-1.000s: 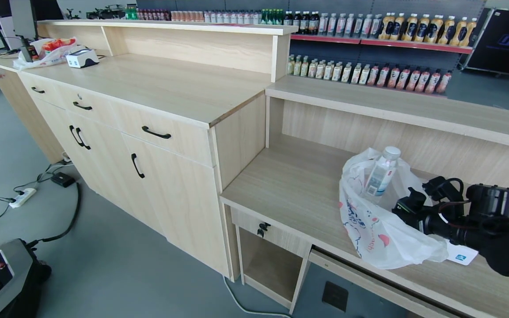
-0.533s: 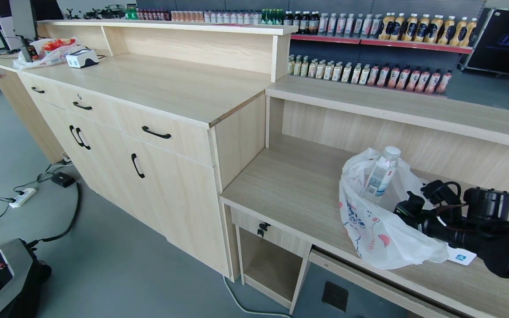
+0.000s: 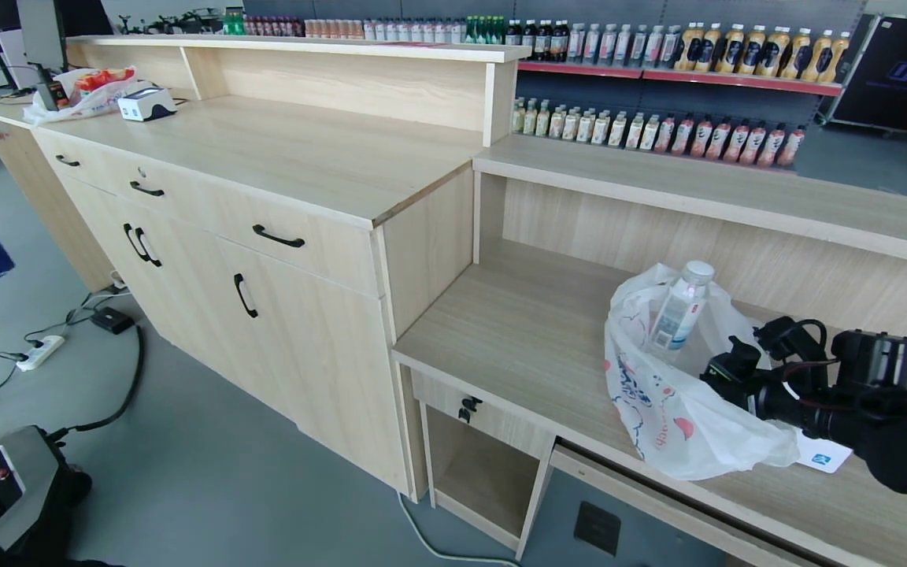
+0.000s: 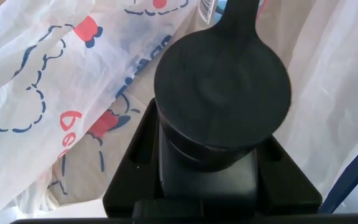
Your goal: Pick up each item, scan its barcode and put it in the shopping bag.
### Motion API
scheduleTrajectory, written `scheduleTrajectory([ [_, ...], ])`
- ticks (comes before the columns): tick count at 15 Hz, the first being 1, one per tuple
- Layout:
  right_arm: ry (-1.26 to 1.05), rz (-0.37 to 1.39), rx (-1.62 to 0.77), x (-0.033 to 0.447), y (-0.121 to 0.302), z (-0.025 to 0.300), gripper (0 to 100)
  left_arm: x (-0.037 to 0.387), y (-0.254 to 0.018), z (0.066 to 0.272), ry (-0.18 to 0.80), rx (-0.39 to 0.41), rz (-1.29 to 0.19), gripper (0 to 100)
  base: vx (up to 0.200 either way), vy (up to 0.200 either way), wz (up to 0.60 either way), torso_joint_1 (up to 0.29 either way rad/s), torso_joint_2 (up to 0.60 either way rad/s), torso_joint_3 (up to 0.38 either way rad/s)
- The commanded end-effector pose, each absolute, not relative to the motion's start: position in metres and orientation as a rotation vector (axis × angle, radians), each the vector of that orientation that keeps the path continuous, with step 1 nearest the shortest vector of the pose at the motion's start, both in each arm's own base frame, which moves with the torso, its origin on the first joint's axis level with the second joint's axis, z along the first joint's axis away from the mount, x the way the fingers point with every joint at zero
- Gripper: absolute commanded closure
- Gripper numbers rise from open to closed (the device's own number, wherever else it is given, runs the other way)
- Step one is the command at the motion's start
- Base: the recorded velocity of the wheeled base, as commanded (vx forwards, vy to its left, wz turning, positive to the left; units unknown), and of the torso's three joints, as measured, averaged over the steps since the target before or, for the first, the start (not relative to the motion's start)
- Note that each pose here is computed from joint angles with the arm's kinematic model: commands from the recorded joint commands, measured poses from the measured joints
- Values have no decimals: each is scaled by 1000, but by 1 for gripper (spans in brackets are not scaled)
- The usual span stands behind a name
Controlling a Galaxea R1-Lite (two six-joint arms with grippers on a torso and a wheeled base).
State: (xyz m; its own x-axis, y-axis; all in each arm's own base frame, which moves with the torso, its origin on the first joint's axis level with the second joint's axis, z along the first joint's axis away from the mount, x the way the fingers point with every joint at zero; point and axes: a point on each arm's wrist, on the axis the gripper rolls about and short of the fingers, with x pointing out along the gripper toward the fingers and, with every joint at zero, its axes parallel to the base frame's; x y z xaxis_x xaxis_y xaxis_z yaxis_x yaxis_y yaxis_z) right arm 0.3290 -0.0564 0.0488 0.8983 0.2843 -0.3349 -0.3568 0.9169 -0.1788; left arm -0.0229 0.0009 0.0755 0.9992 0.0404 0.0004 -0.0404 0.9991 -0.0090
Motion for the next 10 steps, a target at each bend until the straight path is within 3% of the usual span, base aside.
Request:
scheduleTrajectory([
  [1,219,325,-278,327,-55,75,100,-23,1,75,0,-9,41,0,0,0,0,0,0,0],
  [3,145,383,-319,318,-53,94,100,-23,1,75,0,-9,41,0,0,0,0,0,0,0],
  [10,295,414,-286,321,-55,50,100,-23,1,75,0,-9,41,0,0,0,0,0,0,0],
])
